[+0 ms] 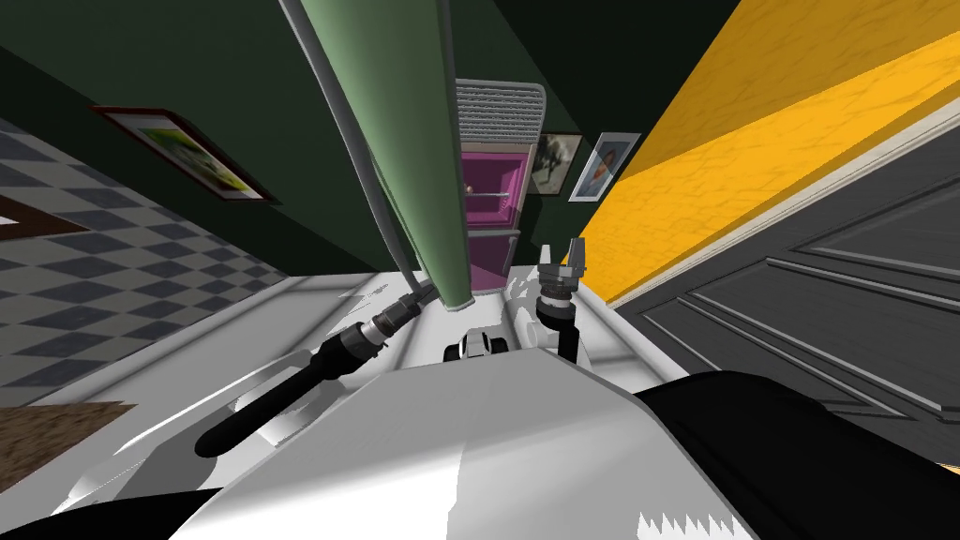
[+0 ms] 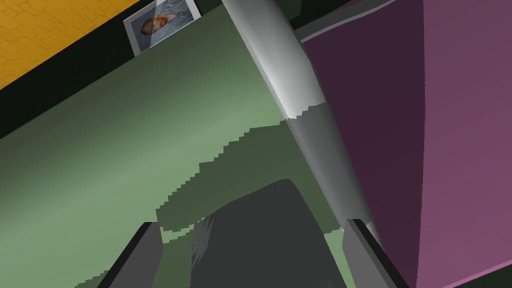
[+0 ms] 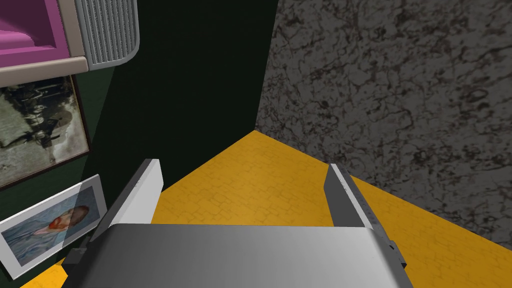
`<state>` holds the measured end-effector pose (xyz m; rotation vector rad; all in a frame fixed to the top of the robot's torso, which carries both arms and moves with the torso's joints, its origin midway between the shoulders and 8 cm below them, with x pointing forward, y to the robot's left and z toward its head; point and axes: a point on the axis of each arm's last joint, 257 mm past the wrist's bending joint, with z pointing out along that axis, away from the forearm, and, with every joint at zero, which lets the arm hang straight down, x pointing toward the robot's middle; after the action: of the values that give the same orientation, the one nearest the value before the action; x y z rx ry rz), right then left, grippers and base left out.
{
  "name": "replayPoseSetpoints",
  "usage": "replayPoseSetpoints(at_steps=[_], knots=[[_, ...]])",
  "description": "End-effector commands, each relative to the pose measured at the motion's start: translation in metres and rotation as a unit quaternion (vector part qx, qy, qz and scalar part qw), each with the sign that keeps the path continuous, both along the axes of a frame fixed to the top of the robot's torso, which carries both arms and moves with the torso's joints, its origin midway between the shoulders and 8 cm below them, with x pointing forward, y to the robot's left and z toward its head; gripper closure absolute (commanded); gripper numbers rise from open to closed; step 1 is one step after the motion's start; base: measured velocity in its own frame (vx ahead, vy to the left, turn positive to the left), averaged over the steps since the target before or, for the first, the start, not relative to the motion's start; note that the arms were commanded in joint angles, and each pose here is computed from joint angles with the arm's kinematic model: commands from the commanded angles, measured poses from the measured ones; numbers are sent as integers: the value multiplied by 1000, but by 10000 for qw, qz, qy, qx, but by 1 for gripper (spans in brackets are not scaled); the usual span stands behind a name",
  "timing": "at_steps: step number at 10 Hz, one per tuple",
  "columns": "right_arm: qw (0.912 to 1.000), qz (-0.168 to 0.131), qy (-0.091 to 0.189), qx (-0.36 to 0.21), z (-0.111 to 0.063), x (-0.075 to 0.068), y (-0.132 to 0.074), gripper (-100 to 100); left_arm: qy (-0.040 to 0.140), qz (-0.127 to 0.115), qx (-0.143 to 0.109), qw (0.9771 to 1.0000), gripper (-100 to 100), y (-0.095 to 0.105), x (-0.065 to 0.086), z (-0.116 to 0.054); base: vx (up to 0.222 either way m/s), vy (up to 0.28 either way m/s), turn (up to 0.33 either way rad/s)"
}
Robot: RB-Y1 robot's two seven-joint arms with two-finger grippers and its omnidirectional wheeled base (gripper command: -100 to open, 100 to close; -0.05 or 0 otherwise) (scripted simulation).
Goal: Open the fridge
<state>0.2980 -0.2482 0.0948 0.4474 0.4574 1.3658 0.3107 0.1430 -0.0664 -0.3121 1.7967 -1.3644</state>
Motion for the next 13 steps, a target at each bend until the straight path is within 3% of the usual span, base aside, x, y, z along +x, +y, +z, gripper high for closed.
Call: replayPoseSetpoints(at_steps=[1,2,6,7,8,13], knots=[[10000,0,0,0,0,0,0,0,-156,-89,-56,9998,-100,-1,2,19,-8,-16,35],[10000,0,0,0,0,0,0,0,-157,-135,-55,9998,-100,-1,3,25,-6,-25,58],[10000,0,0,0,0,0,0,0,-157,-135,-55,9998,-100,-1,3,25,-6,-7,4],[10000,0,0,0,0,0,0,0,98,-43,41,9999,-100,6,4,4,-7,3,5],[10000,0,0,0,0,0,0,0,123,-43,40,9999,0,6,3,2,-8,0,0],[10000,0,0,0,0,0,0,0,169,-38,36,9998,0,7,2,-1,0,0,0]])
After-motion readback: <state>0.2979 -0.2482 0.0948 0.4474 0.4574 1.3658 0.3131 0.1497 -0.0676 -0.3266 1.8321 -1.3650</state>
